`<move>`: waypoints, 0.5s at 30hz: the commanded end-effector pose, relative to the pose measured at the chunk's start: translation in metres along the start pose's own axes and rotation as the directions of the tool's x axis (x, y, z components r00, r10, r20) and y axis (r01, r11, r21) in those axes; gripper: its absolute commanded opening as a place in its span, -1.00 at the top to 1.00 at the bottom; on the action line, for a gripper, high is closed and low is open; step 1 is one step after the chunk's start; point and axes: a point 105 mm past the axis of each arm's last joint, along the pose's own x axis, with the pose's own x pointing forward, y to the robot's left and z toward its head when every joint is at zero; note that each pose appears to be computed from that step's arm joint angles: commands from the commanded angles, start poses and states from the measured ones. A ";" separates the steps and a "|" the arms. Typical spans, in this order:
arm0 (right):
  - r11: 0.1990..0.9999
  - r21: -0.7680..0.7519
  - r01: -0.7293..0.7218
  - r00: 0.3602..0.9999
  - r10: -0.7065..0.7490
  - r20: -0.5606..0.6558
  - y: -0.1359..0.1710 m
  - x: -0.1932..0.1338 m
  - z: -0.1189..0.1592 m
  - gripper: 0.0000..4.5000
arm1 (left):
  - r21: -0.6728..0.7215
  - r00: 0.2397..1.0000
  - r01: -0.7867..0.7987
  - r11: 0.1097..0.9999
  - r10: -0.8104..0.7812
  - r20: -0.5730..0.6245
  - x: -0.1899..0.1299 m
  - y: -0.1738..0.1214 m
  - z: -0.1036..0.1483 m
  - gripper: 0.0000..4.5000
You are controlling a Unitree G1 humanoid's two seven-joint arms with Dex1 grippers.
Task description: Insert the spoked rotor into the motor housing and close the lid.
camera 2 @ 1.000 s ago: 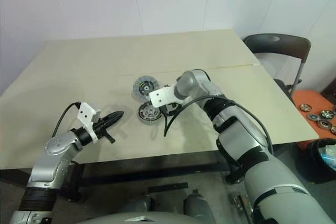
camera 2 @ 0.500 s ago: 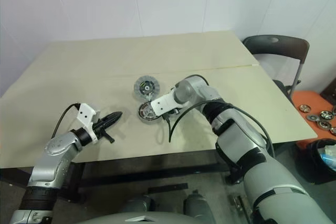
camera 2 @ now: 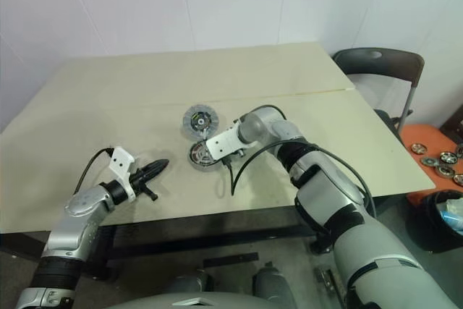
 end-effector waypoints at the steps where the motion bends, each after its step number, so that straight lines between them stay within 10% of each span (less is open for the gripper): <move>1: 0.998 -0.037 0.047 0.999 -0.046 0.028 -0.017 -0.008 0.011 -0.30 | 0.037 0.999 0.004 0.999 -0.005 0.034 0.002 0.002 0.009 1.00; 6: 0.993 -0.099 0.065 0.998 -0.064 0.011 -0.022 -0.011 0.012 -0.99 | 0.036 1.000 0.005 0.999 -0.006 0.019 0.003 0.001 0.003 1.00; 15: 0.965 -0.261 0.025 0.999 -0.035 -0.036 -0.011 -0.012 0.006 -0.99 | 0.047 1.000 0.004 0.999 -0.004 0.006 0.006 -0.001 0.005 1.00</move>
